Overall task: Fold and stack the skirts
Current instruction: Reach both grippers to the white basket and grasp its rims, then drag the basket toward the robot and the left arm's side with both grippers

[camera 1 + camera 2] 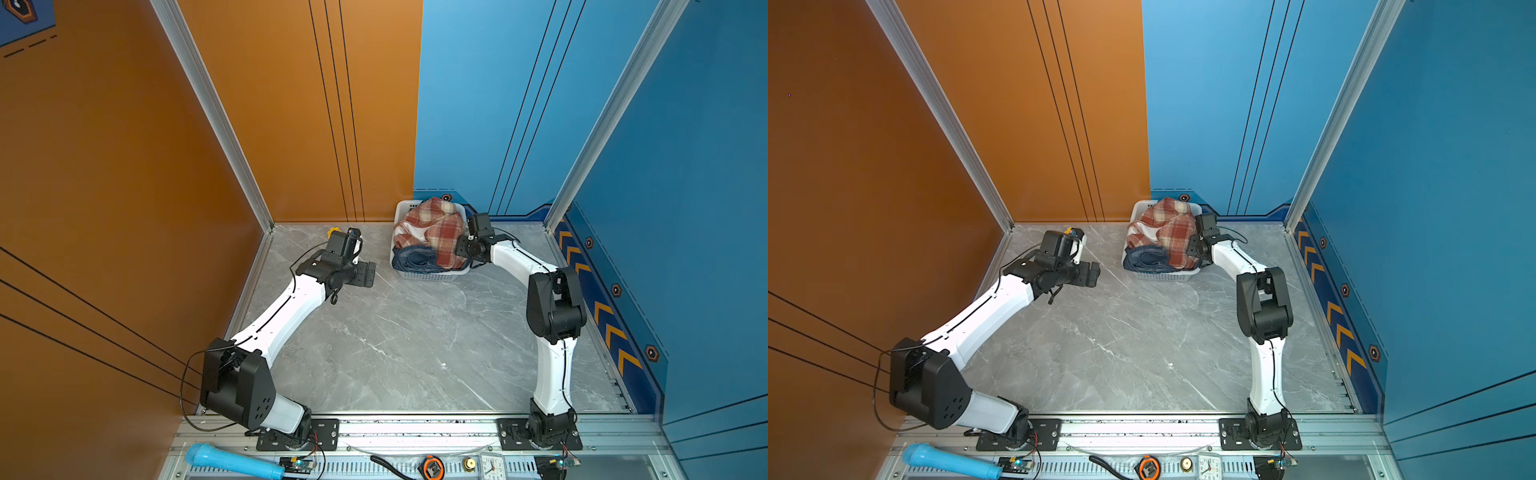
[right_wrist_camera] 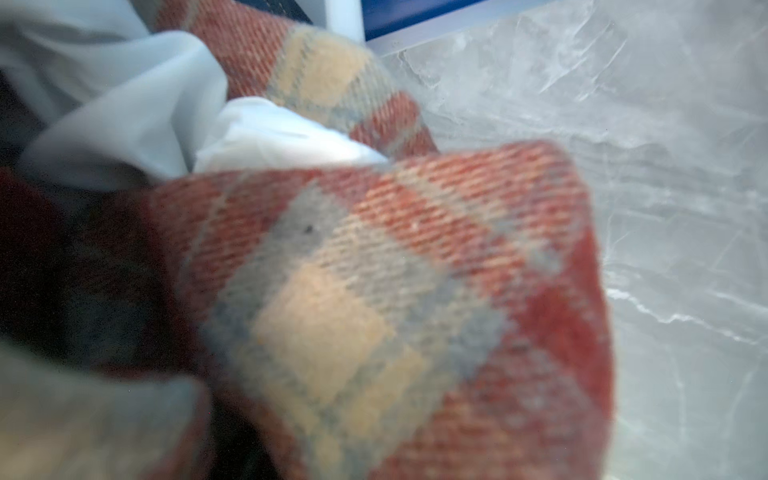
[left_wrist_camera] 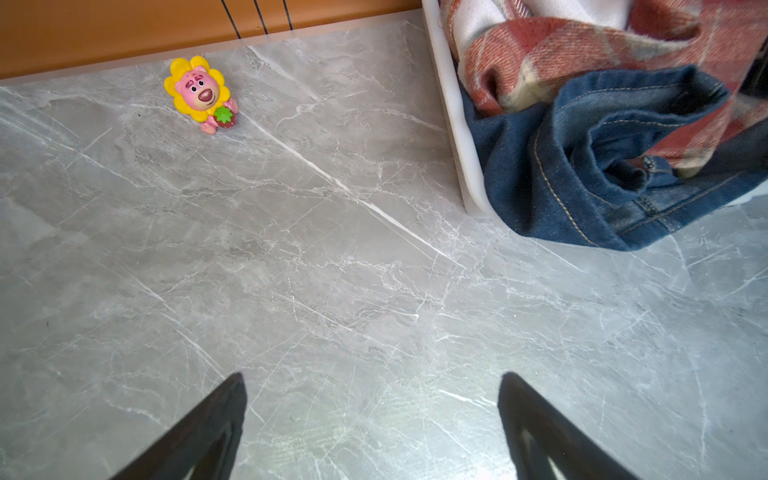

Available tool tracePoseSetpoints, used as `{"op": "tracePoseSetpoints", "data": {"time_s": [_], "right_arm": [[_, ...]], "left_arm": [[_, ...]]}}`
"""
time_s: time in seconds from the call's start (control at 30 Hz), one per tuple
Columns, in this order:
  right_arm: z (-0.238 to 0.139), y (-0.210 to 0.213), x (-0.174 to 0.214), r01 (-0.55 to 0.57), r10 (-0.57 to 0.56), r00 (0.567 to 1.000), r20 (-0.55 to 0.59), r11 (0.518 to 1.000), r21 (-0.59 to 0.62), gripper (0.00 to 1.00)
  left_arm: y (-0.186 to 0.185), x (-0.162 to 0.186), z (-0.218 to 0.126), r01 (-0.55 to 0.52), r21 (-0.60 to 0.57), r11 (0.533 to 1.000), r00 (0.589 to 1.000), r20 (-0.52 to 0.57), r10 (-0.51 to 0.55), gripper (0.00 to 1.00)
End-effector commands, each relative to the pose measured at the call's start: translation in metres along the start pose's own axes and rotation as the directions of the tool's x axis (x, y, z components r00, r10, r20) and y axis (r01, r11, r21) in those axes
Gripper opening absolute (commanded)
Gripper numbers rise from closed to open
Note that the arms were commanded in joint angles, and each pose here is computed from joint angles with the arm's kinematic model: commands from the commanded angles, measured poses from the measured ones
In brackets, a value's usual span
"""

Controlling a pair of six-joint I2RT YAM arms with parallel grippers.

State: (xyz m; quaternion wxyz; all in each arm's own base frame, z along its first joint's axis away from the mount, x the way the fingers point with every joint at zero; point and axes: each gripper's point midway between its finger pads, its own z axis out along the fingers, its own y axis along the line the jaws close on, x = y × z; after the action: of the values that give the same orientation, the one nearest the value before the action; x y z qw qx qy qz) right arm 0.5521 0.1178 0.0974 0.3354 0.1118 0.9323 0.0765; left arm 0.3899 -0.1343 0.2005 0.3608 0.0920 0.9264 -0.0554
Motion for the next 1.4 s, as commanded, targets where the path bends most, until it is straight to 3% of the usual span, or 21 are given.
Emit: {"op": "tracePoseSetpoints", "data": {"time_s": [0.0, 0.1, 0.23, 0.47, 0.7, 0.93, 1.37], "right_arm": [[0.005, 0.008, 0.009, 0.022, -0.023, 0.998, -0.051, 0.999, -0.026, 0.46], [0.007, 0.013, 0.01, 0.021, -0.024, 0.998, -0.055, 0.998, -0.054, 0.42], [0.005, 0.017, 0.009, 0.019, -0.023, 0.998, -0.055, 0.997, -0.074, 0.25], [-0.009, 0.019, 0.015, 0.026, -0.032, 0.998, -0.061, 0.995, -0.092, 0.03], [-0.054, 0.014, 0.044, 0.067, -0.072, 0.996, -0.05, 0.994, -0.089, 0.01], [-0.106, 0.021, 0.102, 0.145, -0.152, 0.986, -0.067, 0.984, -0.1, 0.0], [-0.169, 0.116, 0.231, 0.285, -0.322, 0.942, -0.093, 0.916, -0.283, 0.0]], "left_arm": [[-0.001, -0.008, -0.021, 0.005, 0.024, 1.0, 1.0, 0.022, -0.005, 0.95], [0.002, -0.01, -0.026, 0.033, 0.037, 0.999, 0.999, 0.03, -0.034, 0.95], [0.011, -0.015, -0.033, 0.054, 0.028, 0.998, 0.997, 0.046, -0.055, 0.95], [0.024, -0.015, -0.038, 0.086, 0.012, 0.996, 0.995, 0.05, -0.087, 0.95], [0.04, -0.015, -0.044, 0.136, -0.014, 0.991, 0.989, 0.062, -0.135, 0.95], [0.06, -0.017, -0.049, 0.194, -0.051, 0.98, 0.979, 0.082, -0.189, 0.94], [0.105, -0.02, -0.063, 0.291, -0.164, 0.942, 0.952, 0.143, -0.269, 0.92]]}}
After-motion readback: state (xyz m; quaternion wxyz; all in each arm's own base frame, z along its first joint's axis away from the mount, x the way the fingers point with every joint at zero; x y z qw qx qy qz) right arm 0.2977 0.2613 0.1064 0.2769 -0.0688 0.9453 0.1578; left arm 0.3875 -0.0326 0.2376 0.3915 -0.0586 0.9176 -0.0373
